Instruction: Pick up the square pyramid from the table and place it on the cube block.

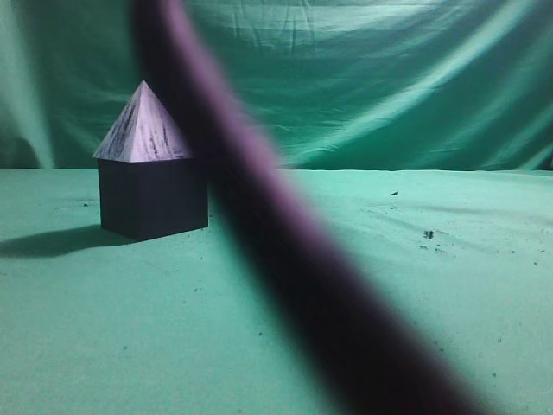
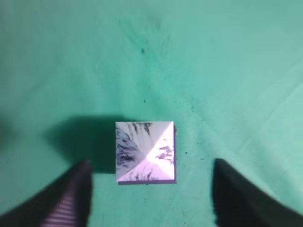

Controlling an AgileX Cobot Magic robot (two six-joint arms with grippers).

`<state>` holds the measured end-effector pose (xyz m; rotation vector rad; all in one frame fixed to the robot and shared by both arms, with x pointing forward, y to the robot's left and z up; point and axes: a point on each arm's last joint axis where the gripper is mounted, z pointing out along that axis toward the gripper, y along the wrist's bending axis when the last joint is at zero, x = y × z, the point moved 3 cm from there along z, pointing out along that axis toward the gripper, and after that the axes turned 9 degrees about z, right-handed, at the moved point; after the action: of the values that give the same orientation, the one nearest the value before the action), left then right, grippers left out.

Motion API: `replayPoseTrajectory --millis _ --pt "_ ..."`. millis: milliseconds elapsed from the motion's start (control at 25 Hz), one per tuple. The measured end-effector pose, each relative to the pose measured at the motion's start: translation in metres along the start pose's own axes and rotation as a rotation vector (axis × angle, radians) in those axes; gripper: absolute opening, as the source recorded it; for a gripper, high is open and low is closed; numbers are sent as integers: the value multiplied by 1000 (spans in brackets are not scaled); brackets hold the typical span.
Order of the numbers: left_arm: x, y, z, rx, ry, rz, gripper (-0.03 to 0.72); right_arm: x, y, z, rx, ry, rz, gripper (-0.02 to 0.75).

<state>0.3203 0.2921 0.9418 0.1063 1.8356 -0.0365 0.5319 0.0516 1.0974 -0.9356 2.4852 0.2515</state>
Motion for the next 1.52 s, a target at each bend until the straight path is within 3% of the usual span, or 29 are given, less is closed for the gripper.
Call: replayPoseTrajectory --millis 120,240,440,640,880,1080,1360,1520 --pt "0 0 0 0 0 0 0 1 -6 -65 -14 -113 1 130" --pt "0 0 0 0 0 0 0 16 -14 -120 -7 -183 -7 0" --pt "0 0 0 0 0 0 0 64 -29 -173 5 -218 45 0" --pt "0 0 0 0 0 0 0 127 -40 -181 4 -225 114 0" --pt "0 0 0 0 0 0 0 186 -49 -196 -47 -392 145 0" --pt "0 0 0 0 0 0 0 236 -55 -206 -67 -389 160 0" --pt "0 0 0 0 0 0 0 271 -62 -208 -59 -407 160 0" --pt "0 0 0 0 0 0 0 288 -72 -191 -17 -567 171 0"
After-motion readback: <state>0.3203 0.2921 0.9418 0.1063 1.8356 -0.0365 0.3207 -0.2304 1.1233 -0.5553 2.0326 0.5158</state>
